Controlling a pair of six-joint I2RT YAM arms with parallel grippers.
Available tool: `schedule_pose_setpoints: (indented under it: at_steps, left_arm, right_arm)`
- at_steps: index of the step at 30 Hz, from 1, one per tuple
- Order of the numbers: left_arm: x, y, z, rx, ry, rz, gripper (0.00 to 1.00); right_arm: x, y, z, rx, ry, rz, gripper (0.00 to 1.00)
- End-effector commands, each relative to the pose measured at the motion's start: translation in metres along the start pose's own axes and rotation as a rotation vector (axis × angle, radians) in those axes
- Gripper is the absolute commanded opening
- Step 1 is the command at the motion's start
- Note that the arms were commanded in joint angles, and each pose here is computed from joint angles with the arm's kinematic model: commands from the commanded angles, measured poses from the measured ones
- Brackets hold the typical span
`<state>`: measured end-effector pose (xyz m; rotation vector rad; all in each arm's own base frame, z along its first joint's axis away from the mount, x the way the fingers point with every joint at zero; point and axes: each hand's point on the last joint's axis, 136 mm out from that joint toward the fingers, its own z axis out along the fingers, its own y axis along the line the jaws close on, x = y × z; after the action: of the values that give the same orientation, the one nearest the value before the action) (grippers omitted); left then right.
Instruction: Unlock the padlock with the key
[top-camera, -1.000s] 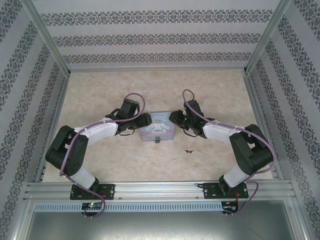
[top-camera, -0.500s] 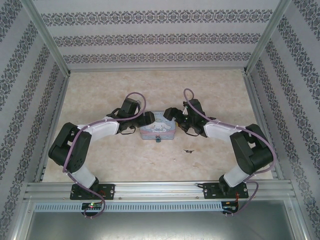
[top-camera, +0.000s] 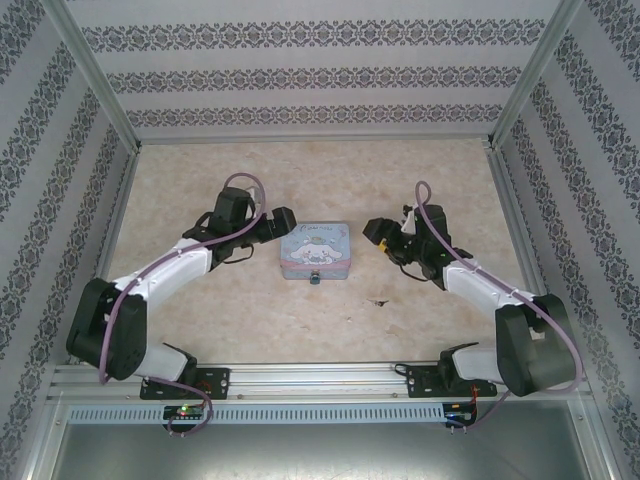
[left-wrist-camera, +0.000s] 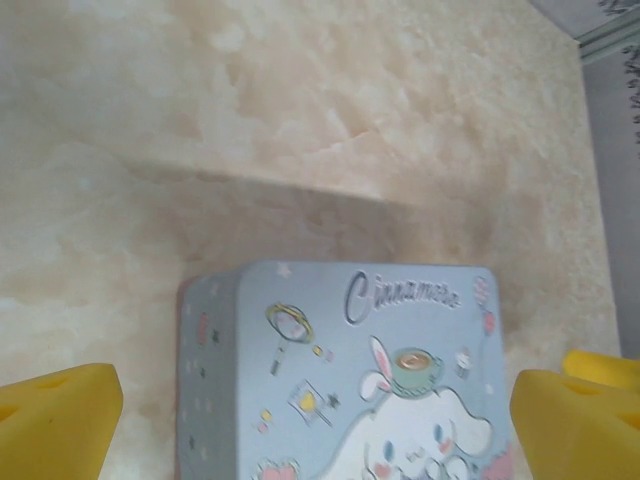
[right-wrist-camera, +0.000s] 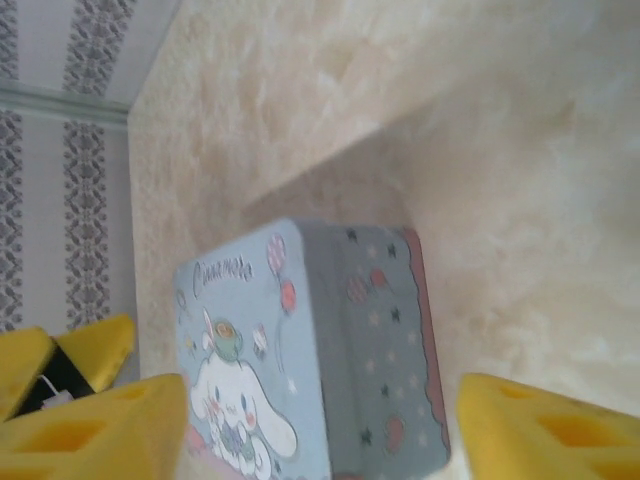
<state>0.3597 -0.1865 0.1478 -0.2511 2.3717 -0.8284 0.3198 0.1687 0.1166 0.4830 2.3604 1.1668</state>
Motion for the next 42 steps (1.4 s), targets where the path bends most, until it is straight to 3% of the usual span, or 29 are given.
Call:
schedule_pose_setpoints:
  at_steps: [1, 8, 19, 29, 42]
  left_arm:
    - [0.024, 0.0, -0.011, -0.004, 0.078, -0.016, 1.0]
    - [0.049, -0.039, -0.013, 0.055, 0.122, 0.019, 1.0]
    - [0.071, -0.079, 0.001, 0.112, 0.142, 0.06, 1.0]
    - [0.077, -0.088, 0.009, 0.132, 0.156, 0.071, 1.0]
    - [0.08, -0.09, 0.022, 0.146, 0.177, 0.08, 1.0]
  right_arm:
    - [0.032, -0.017, -0.007, 0.033, 0.105, -0.051, 0.64]
    - [0.067, -0.064, -0.017, 0.21, 0.153, -0.091, 0.59]
    - [0.1, -0.083, -0.014, 0.324, 0.246, -0.161, 0.58]
    - [0.121, -0.094, -0.021, 0.45, 0.307, -0.244, 0.57]
    - [0.126, -0.096, -0.028, 0.7, 0.416, -0.534, 0.59]
